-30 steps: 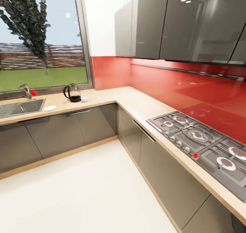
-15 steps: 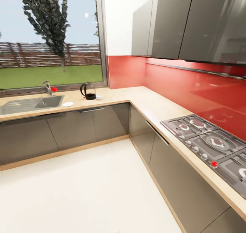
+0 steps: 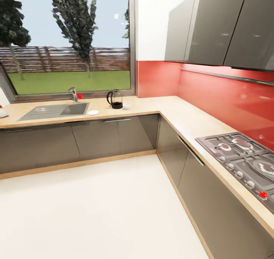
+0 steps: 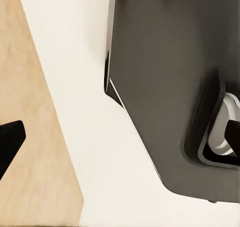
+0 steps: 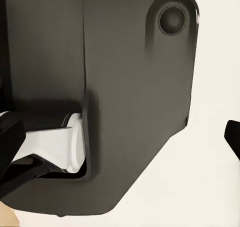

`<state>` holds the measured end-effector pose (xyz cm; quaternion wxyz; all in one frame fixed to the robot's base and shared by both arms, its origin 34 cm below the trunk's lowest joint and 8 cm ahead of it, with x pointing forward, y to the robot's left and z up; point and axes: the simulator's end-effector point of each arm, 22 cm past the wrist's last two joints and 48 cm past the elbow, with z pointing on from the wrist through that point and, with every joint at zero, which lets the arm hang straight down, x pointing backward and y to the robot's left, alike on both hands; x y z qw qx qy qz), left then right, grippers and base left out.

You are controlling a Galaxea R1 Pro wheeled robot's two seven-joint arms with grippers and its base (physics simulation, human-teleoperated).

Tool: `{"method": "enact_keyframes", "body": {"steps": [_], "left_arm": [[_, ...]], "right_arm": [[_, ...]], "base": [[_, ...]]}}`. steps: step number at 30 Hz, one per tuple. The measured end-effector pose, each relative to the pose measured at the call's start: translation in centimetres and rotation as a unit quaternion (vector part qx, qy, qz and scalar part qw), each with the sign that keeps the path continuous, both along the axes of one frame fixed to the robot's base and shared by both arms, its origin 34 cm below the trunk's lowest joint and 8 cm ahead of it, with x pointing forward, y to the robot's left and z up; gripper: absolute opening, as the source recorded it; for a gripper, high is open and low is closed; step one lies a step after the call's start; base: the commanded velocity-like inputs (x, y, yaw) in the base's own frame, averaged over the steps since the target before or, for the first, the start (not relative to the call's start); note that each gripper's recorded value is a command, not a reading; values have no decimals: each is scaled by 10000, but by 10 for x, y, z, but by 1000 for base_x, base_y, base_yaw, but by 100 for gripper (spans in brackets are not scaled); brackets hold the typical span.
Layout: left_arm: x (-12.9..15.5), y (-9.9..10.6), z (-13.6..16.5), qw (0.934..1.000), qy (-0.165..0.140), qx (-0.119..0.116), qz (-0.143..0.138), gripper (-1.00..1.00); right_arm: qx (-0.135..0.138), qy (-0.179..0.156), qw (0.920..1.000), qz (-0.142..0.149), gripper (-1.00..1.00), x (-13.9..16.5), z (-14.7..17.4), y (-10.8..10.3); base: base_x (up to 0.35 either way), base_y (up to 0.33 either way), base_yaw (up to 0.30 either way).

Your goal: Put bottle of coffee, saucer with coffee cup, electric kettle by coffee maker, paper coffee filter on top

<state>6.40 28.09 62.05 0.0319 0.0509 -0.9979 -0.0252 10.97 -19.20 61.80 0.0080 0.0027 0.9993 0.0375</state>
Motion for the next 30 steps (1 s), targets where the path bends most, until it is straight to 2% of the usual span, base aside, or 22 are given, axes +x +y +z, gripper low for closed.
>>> {"method": "enact_keyframes", "body": {"steps": [30], "left_arm": [[-7, 1, 1, 10000, 95, 7, 0, 100]], "right_arm": [[6, 100, 10000, 0, 100, -8, 0, 0]], "base": [[0, 0, 255]]}}
